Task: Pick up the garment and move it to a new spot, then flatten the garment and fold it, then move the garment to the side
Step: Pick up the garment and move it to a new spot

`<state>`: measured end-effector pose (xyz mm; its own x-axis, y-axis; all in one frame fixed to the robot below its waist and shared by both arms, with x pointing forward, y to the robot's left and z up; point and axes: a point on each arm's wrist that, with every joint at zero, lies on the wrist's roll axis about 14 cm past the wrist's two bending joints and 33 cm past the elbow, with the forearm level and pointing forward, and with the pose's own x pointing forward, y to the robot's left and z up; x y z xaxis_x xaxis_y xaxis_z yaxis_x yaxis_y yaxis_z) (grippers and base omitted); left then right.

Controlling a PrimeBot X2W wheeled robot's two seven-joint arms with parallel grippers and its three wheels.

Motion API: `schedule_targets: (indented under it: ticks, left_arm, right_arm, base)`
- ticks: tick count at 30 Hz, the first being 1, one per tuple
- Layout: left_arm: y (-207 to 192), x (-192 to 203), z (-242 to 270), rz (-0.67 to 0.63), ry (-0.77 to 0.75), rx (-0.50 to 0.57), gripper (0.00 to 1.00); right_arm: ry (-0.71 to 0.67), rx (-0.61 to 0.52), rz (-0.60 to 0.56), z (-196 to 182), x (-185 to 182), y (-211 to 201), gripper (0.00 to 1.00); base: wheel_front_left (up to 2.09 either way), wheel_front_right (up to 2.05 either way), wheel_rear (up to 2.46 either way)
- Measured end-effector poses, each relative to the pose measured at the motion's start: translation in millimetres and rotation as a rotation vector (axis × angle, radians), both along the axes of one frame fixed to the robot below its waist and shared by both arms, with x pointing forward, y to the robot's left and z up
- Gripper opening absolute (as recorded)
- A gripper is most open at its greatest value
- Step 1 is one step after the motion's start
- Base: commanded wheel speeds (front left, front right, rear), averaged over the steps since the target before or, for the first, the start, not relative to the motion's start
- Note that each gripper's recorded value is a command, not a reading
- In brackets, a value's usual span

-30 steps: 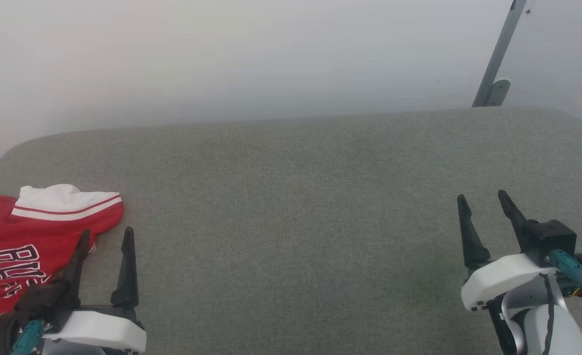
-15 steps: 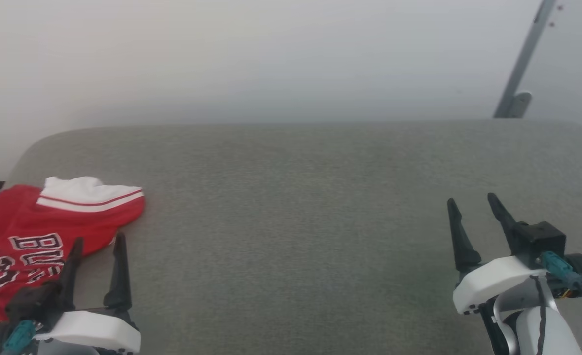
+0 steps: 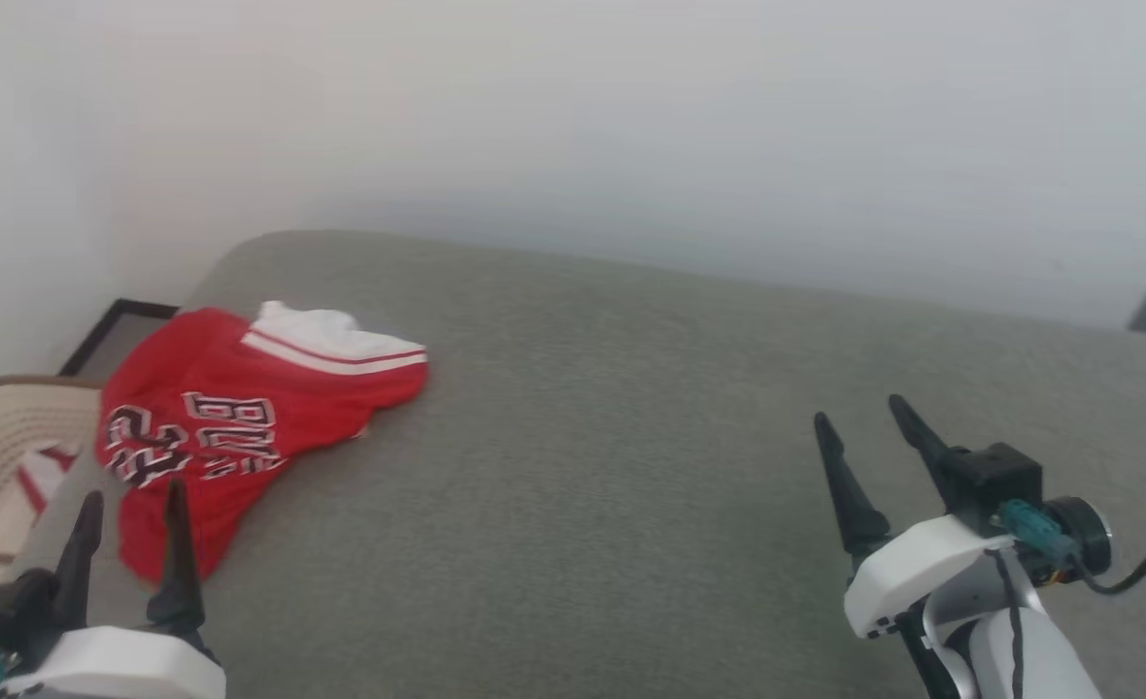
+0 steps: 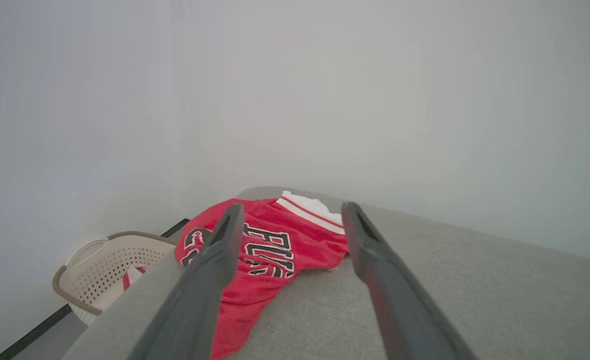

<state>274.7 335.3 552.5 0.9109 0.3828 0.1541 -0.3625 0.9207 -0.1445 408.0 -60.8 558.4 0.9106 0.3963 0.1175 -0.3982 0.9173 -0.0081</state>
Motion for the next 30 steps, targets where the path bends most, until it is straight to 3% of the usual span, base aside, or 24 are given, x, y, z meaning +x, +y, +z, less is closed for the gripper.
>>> schedule_targets:
  ticks: [9, 15, 21, 30]
  left_arm:
    - [28, -55, 0, 0.116, -0.004, -0.019, 1.0]
    - [33, -64, -1, 0.135, -0.008, -0.05, 1.0]
    - [37, -52, -1, 0.108, 0.013, -0.053, 1.0]
    - [60, 4, 7, 0.046, 0.068, -0.065, 1.0]
  right_arm:
    - [-0.009, -0.009, 0.154, 5, -5, 56, 1.0]
    - [-0.012, -0.014, 0.181, 5, -5, 66, 1.0]
    - [-0.01, -0.017, 0.171, 3, -1, 62, 1.0]
    - [-0.018, -0.038, 0.13, 4, 20, 44, 1.0]
  base:
    - [0.0, 0.0, 0.0]
    - [0.0, 0.0, 0.0]
    - [0.0, 0.0, 0.0]
    - [0.0, 0.0, 0.0]
